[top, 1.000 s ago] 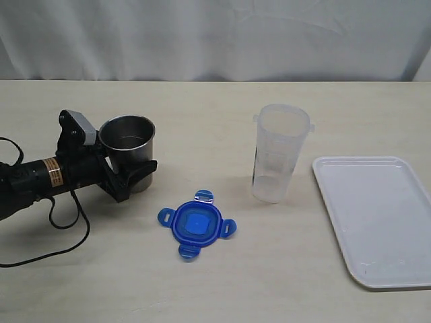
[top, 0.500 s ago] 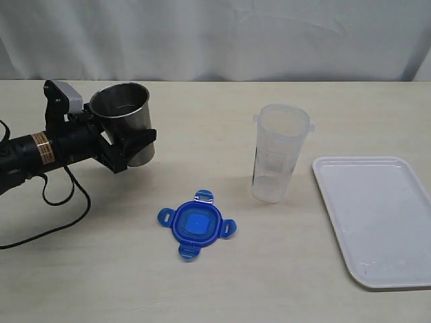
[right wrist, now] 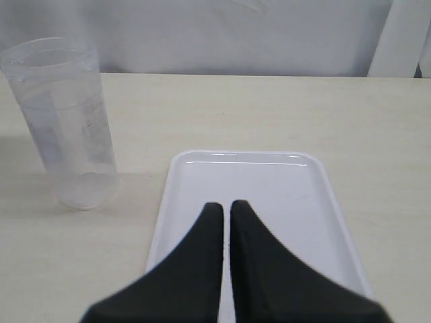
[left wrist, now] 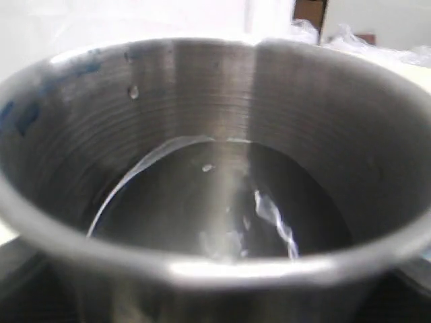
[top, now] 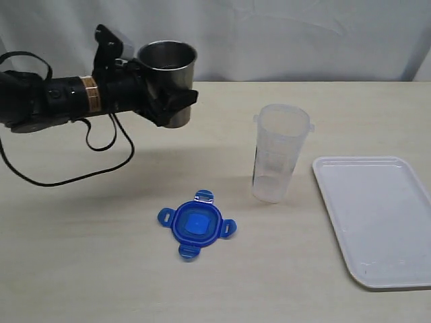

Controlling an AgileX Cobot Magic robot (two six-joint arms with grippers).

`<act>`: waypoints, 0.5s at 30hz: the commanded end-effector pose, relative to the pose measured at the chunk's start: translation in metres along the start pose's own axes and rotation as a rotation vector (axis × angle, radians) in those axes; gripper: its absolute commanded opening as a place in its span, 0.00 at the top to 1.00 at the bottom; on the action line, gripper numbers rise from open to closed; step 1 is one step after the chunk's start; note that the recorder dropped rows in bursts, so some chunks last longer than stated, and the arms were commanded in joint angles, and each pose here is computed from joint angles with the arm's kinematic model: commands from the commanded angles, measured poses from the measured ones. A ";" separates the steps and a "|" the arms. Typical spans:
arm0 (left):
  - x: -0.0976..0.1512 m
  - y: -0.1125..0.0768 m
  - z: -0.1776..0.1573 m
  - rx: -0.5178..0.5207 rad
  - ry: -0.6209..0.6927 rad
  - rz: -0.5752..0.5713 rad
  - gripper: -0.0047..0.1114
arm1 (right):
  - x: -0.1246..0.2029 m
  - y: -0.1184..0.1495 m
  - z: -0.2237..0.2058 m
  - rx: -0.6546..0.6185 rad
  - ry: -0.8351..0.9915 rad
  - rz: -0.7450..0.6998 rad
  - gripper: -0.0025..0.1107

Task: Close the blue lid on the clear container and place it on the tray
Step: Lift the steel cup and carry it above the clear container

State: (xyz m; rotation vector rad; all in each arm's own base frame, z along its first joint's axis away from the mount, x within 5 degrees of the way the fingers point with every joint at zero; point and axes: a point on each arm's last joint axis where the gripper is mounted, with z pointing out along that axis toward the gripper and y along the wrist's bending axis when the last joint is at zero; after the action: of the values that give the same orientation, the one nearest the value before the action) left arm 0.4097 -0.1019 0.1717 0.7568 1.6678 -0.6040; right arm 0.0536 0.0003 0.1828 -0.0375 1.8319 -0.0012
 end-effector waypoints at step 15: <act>-0.062 -0.053 0.046 0.140 -0.130 0.043 0.96 | 0.001 0.000 0.000 0.003 -0.005 0.003 0.94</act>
State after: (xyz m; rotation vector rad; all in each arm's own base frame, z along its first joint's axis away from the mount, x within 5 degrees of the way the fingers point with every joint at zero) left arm 0.4111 -0.1735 0.2050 0.8583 1.5591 -0.6871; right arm 0.0536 0.0003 0.1828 -0.0375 1.8319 -0.0012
